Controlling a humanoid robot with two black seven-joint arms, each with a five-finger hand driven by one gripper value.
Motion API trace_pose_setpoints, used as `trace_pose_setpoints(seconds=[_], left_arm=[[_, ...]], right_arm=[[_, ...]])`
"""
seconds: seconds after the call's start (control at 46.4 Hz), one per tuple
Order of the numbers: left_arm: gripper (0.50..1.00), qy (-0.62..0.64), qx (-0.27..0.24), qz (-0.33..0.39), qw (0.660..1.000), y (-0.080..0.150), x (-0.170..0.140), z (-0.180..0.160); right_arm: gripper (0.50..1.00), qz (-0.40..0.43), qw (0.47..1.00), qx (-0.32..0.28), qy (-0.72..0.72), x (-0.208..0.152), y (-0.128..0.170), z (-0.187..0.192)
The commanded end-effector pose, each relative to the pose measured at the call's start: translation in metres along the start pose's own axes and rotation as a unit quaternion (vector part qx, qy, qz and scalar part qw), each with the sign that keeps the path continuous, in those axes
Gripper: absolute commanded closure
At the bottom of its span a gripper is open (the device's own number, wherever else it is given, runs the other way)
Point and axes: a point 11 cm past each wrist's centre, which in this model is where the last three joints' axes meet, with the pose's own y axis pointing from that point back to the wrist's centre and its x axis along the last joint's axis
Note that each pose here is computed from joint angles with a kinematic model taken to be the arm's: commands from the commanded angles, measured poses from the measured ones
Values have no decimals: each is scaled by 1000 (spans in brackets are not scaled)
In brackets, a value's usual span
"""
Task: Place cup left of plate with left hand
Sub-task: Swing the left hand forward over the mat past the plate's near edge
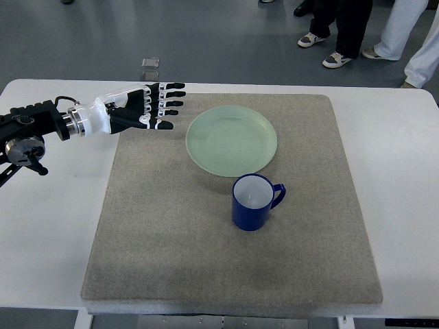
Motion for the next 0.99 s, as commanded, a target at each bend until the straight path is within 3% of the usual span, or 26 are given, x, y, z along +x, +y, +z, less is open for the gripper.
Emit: trace_pose_setpoints(seconds=[0.0, 0.237, 0.56, 0.969], left_arm=[[501, -1, 0, -14, 1000, 0, -8, 1], [501, -14, 5, -59, 998, 10, -32, 5], [501, -20, 35, -107, 993, 21, -62, -14], [501, -18, 40, -139, 989, 10, -86, -33]], right_arm=[[568, 0, 1000, 0, 0, 0, 0, 0], [568, 0, 1000, 0, 0, 0, 0, 0], [568, 0, 1000, 0, 0, 0, 0, 0], [568, 0, 1000, 0, 0, 0, 0, 0]])
